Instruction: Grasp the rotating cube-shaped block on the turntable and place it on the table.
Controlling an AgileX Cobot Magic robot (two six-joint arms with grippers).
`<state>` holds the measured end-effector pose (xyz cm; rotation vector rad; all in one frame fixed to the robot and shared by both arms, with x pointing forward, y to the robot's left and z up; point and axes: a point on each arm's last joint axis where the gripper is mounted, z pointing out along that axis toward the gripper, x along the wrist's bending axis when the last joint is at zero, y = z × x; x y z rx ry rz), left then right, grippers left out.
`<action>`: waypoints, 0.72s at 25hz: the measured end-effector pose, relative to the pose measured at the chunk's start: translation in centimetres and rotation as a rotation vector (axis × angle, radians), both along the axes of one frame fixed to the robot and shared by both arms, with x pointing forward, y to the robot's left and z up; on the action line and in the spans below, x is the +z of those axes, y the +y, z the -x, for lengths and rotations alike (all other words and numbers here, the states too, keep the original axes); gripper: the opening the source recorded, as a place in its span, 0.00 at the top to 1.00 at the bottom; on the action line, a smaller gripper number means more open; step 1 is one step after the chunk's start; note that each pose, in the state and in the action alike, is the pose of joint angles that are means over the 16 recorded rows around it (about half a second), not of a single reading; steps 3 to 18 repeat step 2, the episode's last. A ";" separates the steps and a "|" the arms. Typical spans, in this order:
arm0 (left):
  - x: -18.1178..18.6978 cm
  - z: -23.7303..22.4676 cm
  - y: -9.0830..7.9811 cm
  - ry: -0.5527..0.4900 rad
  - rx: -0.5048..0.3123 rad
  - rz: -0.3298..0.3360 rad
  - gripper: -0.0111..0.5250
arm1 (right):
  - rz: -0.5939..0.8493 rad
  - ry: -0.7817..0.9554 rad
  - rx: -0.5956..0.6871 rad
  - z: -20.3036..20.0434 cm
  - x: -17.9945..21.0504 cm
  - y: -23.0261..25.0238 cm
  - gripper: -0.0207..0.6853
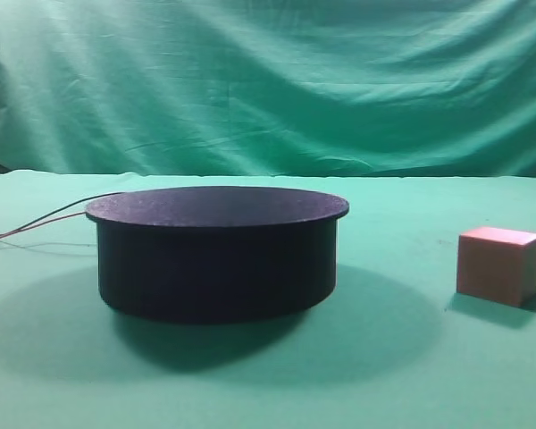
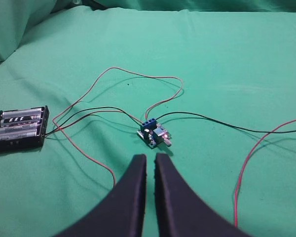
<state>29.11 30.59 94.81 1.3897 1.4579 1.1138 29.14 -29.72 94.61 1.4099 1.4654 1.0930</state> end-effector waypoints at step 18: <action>0.0 0.0 0.0 0.000 0.000 0.000 0.98 | 0.000 0.000 0.000 0.0 0.0 0.0 0.90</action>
